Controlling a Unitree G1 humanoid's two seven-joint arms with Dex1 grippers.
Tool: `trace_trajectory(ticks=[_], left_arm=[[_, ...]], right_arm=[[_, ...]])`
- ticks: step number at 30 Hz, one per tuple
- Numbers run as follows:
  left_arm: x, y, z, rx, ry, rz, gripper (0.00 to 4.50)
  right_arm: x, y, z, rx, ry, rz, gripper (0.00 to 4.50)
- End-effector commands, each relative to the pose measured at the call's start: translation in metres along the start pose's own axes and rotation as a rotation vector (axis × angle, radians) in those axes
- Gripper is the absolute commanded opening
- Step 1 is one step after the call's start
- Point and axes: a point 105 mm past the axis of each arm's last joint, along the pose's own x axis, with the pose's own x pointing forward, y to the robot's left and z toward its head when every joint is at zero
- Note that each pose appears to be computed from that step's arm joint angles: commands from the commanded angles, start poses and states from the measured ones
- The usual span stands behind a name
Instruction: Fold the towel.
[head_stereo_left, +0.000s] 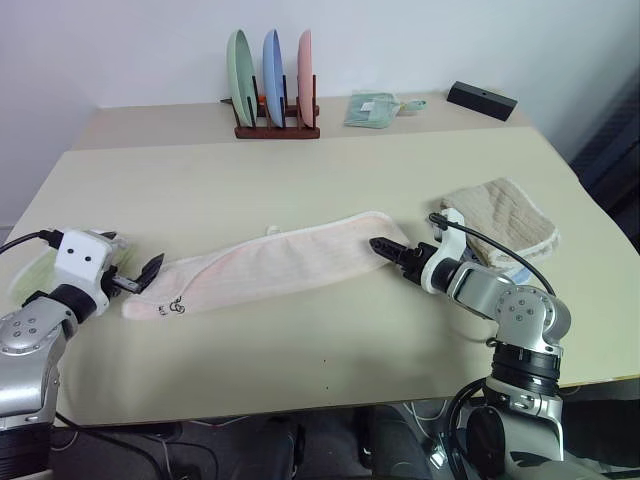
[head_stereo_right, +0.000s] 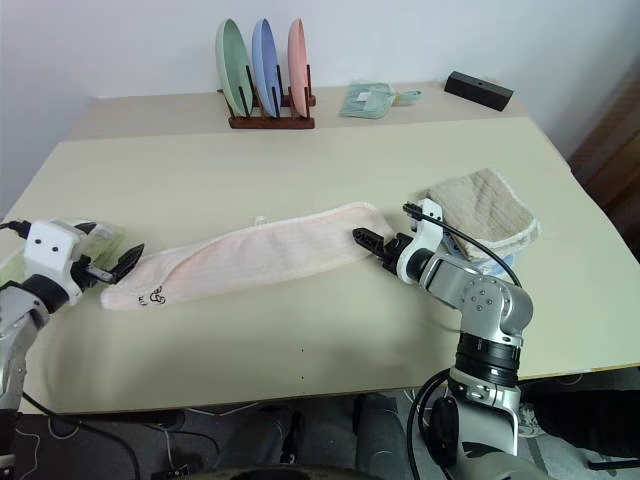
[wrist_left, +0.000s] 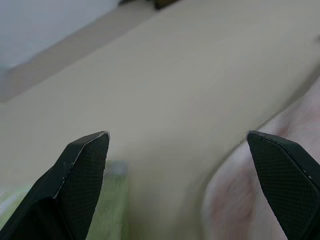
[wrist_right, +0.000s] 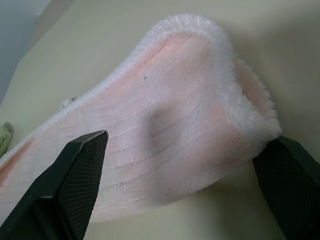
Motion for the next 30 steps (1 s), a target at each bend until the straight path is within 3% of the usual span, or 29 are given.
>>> trace_trajectory(ticks=[1, 8, 14, 18, 21, 30], left_arm=[[-0.004, 0.020, 0.005, 0.065, -0.005, 0.092, 4.50], [-0.015, -0.020, 0.047, -0.049, -0.198, -0.173, 4.50], [-0.029, -0.056, 0.029, 0.079, -0.063, -0.408, 4.50], [-0.024, -0.052, 0.016, 0.159, 0.008, -0.372, 4.50], [-0.010, -0.030, 0.006, 0.237, 0.045, -0.215, 4.50], [0.003, 0.018, 0.008, 0.182, 0.021, 0.096, 4.50]], right_arm=[[-0.002, -0.007, -0.003, 0.007, 0.004, -0.038, 4.49], [-0.001, -0.008, -0.004, 0.003, 0.009, -0.038, 4.49], [-0.001, -0.007, -0.007, 0.002, 0.015, -0.037, 4.49], [-0.001, -0.008, -0.009, 0.001, 0.017, -0.040, 4.49], [-0.001, -0.008, -0.008, -0.003, 0.015, -0.040, 4.49], [0.000, -0.006, -0.007, -0.014, 0.009, -0.034, 4.49]])
